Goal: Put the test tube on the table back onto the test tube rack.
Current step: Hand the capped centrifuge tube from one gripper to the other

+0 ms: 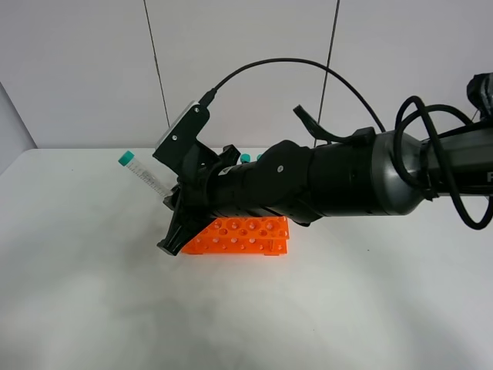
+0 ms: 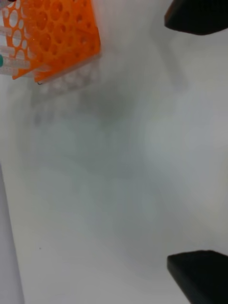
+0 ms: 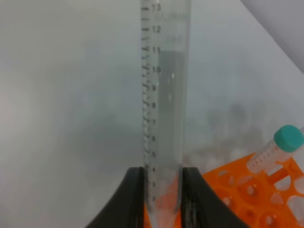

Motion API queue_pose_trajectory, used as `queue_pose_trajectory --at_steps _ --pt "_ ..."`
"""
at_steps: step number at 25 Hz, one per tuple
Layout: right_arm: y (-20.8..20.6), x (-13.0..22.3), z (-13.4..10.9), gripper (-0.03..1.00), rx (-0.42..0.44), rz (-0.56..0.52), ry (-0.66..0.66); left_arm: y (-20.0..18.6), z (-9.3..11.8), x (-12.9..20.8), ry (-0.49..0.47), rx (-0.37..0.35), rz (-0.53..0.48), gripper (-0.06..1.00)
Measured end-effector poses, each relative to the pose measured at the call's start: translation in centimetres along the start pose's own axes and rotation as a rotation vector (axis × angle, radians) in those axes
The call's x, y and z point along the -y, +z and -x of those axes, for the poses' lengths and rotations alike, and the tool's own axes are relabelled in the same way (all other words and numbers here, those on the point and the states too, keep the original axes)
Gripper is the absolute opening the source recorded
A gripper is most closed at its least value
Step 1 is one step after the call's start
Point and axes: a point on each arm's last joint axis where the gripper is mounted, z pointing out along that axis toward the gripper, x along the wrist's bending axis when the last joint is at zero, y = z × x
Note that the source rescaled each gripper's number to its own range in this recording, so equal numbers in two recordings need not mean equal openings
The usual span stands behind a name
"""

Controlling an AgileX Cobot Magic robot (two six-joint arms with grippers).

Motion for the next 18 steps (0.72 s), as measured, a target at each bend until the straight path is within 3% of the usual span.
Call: queue_pose_trajectory --at_steps 12,18 --pt "0.0 0.0 0.0 0.0 0.0 0.0 -0.001 -0.04 -0.06 -0.03 0.089 0.162 0.013 1.0" --pt "0.0 0.0 0.0 0.0 0.0 0.0 -0.002 -0.25 -0.06 -0.6 0.106 0.182 0.069 1.0"
